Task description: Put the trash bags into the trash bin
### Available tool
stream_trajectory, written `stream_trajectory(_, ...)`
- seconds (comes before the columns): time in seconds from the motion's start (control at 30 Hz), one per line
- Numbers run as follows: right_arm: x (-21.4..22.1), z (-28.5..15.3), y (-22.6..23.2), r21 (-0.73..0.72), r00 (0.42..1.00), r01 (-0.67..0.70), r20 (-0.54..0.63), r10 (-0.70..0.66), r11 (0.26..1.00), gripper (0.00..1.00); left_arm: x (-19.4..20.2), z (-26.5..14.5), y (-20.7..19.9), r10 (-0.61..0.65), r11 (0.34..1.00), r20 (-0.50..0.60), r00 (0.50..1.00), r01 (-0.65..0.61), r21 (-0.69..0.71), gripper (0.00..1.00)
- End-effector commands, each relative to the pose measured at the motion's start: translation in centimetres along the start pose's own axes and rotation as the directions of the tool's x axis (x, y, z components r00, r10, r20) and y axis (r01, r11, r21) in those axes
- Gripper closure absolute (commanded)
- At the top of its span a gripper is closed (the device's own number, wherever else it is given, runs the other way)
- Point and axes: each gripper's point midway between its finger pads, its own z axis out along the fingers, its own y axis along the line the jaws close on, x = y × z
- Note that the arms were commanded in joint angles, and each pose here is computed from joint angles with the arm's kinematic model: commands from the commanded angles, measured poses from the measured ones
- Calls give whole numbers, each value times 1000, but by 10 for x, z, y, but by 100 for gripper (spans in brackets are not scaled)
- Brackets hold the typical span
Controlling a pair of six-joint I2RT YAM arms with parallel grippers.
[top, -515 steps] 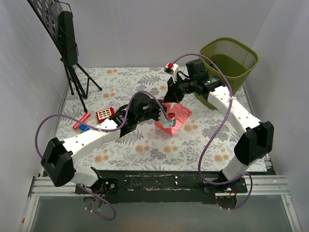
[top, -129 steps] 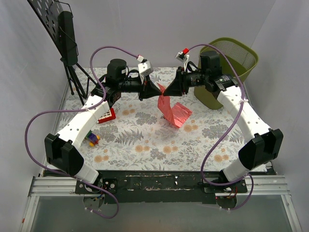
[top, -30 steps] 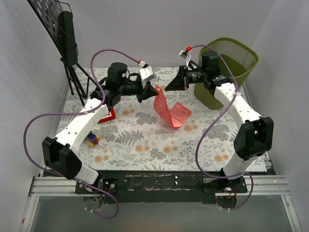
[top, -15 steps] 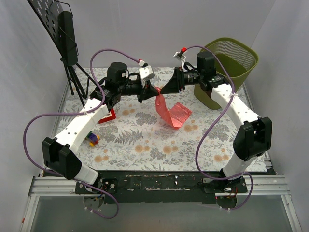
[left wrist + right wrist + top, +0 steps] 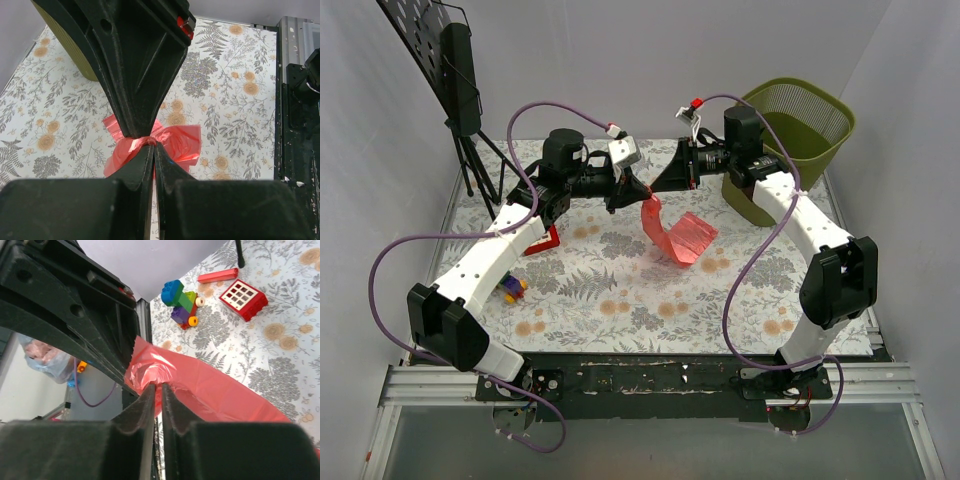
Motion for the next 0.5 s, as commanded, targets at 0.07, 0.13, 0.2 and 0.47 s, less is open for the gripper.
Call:
stream_trajectory(0.07,-14,1,24,-107,994,112,6,-112,988,99,-17,-6,-1,45,999,26,999,-44,-19,100)
stream_trajectory(0.13,-18,0,26,-107,990,144,19,-143,984,99,-13,-7,4,49,998,10,999,-48,-46,100)
stream_trajectory(0.2,-19,-2,23,-88,989,150,25,-148,985,99,-13,-9,7,61,996,4,998,-61,-66,100)
stream_trajectory(0.47,-20,-17,7,67,893,450,-18,-450,890,75,-14,-13,-6,61,998,7,998,-61,-15,100)
